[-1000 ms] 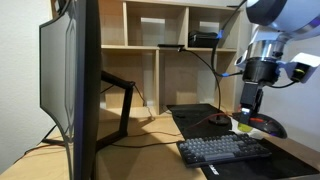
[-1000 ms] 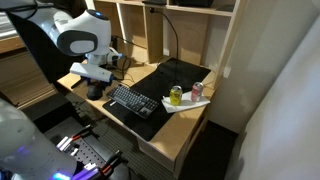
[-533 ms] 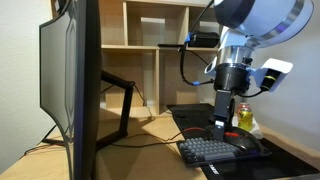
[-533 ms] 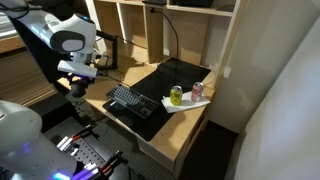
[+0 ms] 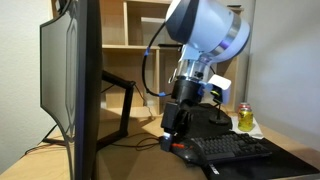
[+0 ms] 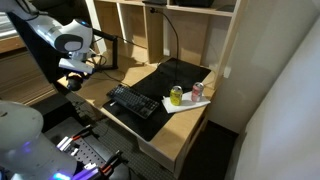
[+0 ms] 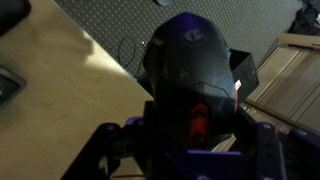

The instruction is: Move the mouse to the left

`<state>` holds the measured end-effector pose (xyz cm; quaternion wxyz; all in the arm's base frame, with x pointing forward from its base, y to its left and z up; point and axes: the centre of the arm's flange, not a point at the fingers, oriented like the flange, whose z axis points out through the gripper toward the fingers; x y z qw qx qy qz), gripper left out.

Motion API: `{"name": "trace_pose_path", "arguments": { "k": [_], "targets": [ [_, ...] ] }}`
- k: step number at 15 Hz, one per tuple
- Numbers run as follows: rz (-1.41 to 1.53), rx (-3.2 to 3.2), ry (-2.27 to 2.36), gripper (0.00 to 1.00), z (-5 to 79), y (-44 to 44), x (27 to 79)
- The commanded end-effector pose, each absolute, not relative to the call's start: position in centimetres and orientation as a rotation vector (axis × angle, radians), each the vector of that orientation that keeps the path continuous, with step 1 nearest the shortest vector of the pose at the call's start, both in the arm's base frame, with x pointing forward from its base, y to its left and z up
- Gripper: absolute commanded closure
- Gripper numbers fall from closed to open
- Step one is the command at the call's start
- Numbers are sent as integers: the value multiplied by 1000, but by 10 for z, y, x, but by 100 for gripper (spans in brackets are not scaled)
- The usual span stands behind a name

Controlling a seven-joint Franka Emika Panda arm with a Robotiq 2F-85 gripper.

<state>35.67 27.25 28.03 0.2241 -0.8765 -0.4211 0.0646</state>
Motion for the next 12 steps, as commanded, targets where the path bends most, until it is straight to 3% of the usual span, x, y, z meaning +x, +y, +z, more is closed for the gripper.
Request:
{"name": "trace_pose_path", "arguments": {
  "k": [1,3,4,7,12],
  "targets": [
    [181,-2417,-1162,25,276,279,362],
    [195,-2416,-1159,25,271,278,362],
    [192,-2417,-1159,50,273,277,361],
    [170,-2476,-1018,50,268,276,361],
    [-121,-2563,-803,50,269,277,371]
  ]
}}
